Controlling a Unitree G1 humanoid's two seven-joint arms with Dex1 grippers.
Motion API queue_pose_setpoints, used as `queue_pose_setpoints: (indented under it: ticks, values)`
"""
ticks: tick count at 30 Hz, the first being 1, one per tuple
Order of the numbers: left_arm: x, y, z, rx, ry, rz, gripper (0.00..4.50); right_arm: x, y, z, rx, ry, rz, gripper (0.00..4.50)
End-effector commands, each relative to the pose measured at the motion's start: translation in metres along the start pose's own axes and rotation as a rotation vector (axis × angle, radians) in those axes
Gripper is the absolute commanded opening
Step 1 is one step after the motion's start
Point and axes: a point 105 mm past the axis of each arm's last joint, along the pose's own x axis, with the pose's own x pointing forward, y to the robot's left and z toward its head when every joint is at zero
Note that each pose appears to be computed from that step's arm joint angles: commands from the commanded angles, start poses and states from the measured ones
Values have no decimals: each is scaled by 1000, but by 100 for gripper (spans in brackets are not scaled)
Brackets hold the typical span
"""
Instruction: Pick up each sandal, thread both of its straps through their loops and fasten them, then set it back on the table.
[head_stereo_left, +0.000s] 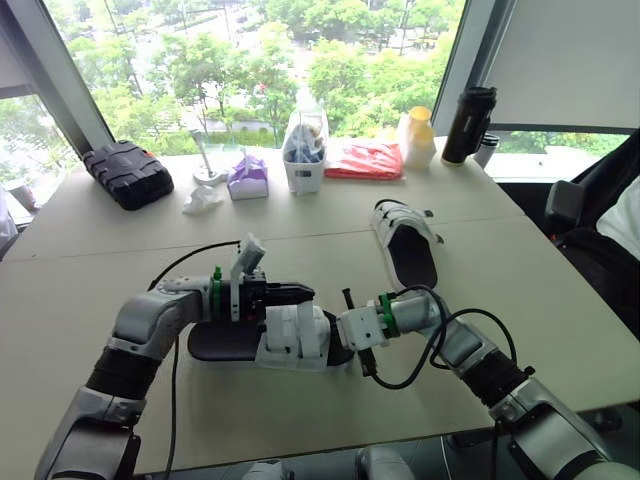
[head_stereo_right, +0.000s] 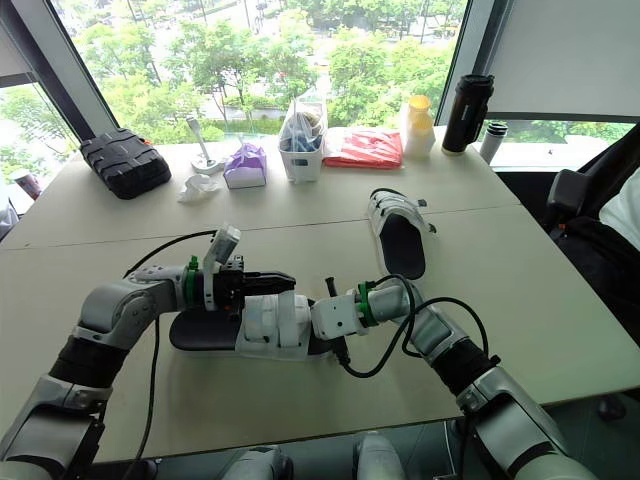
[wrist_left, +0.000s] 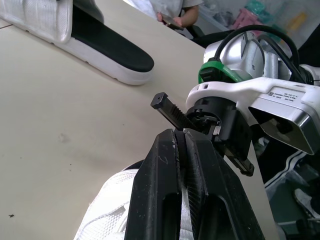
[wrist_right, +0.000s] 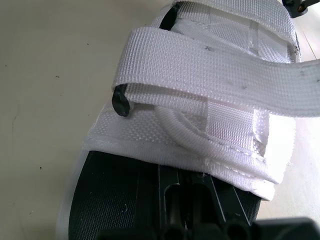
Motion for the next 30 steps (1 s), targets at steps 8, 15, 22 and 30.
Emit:
queue_pose_setpoints:
  ticks: [8, 15, 22, 30]
  values:
    - [-20, -50, 63, 20, -183, -244, 4, -1, 30, -44, 115, 175, 86, 0]
    - [-14, -47, 74, 92, -206, -233, 4, -2, 32, -43, 117, 170, 91, 0]
    - [-3, -16, 57, 110, -204, -114, 4, -4, 34, -42, 118, 171, 98, 0]
    - [-1, 31, 27, 123, -147, 64, 4, -6, 37, -42, 125, 176, 95, 0]
